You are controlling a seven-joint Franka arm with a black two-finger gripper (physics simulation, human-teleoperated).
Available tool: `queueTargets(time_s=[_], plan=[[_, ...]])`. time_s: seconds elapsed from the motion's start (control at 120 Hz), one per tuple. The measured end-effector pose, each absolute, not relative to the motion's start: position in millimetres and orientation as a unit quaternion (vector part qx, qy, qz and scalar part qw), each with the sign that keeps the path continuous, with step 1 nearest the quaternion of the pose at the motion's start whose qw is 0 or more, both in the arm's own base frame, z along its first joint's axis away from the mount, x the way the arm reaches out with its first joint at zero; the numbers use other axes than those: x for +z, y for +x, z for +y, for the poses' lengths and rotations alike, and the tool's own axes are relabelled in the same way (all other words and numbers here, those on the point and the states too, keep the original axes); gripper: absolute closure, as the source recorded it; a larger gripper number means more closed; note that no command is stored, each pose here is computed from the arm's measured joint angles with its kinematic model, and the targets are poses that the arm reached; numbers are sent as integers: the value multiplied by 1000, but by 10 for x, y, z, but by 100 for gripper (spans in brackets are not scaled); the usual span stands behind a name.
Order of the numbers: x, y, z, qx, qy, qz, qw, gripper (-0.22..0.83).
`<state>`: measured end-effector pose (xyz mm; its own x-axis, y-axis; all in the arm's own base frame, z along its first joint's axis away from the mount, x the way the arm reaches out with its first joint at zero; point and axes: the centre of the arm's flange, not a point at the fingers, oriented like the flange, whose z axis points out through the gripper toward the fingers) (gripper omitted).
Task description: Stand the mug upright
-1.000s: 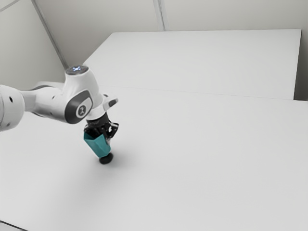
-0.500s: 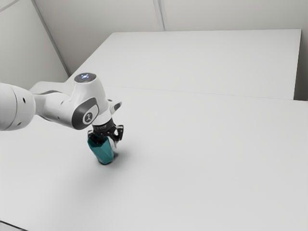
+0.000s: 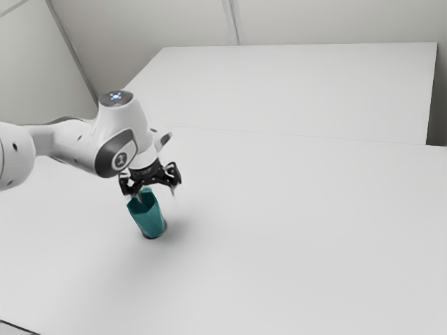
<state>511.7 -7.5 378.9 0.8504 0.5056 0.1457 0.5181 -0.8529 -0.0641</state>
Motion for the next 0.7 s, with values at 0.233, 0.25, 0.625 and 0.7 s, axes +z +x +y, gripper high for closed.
queueTargets(time_s=[0.233, 0.25, 0.625, 0.7], plan=[[4190, 5117, -96, -70, -957, -278, 52, 2], [4215, 5121, -99, -70, -956, -279, 52, 2], [5230, 5399, -104, -89, -965, -239, 56, 0], [5423, 5414, -98, -87, -968, -229, 59, 0]])
